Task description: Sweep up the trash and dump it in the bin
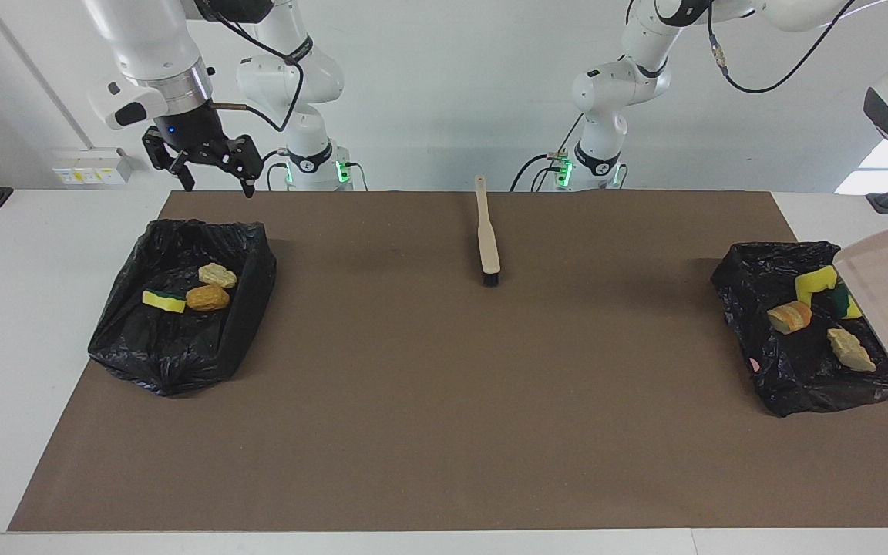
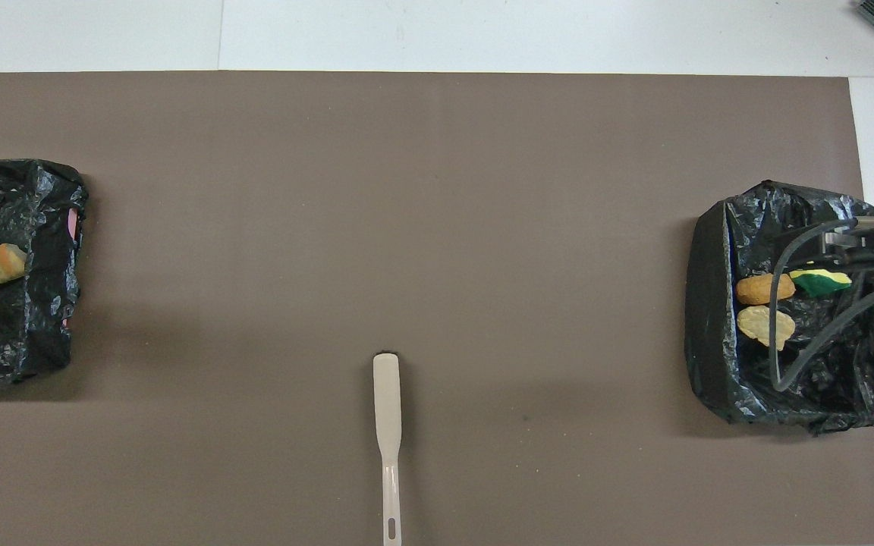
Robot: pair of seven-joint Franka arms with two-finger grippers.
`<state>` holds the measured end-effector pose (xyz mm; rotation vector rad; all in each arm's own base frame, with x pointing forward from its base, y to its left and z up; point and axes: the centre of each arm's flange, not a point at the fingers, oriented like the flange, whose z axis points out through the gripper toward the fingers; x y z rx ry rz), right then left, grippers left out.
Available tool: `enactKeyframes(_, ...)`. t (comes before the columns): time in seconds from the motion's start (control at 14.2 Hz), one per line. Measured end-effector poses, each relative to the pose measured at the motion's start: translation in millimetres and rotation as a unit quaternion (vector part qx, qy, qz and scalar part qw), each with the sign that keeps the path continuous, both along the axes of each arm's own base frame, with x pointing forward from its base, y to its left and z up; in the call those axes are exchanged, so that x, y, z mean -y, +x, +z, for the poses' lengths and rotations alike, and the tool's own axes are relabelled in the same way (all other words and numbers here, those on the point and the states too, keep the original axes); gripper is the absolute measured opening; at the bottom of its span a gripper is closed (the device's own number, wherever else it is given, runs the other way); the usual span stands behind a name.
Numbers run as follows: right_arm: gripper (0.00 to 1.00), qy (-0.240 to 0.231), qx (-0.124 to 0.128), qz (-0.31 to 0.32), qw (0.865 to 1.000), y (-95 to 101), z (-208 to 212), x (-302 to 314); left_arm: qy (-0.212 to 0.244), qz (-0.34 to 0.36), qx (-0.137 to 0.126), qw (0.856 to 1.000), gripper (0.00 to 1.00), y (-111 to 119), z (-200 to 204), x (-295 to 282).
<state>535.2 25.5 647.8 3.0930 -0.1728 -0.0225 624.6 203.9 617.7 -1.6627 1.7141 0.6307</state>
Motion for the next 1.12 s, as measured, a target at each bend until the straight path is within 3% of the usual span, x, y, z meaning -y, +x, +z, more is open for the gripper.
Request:
enactKeyframes(0.21,1.00,0.005,-0.003,-0.003,1.000,-1.4,-2.0,1.9,-0.082,0.022,0.040,0.996,0.32,-21.4,35.0,10.7)
enactKeyframes(0.42,1.00,0.035,-0.008,-0.017,0.999,-6.2,-4.7,10.2,-0.155,0.057,0.056,0.985,0.32,-46.5,57.7,26.3)
enactKeyframes(0.7,1.00,0.040,-0.002,-0.017,0.999,-7.3,-2.6,9.1,-0.215,0.126,0.081,0.965,0.32,-52.7,58.0,69.6)
enactKeyframes(0.98,1.00,0.026,-0.002,-0.016,1.000,-7.4,-2.6,9.6,-0.261,0.220,0.108,0.934,0.32,-55.9,51.2,119.8)
enactKeyframes(1.12,1.00,0.026,-0.002,-0.016,1.000,-7.4,-2.8,9.9,-0.293,0.288,0.127,0.903,0.32,-59.9,48.6,146.6)
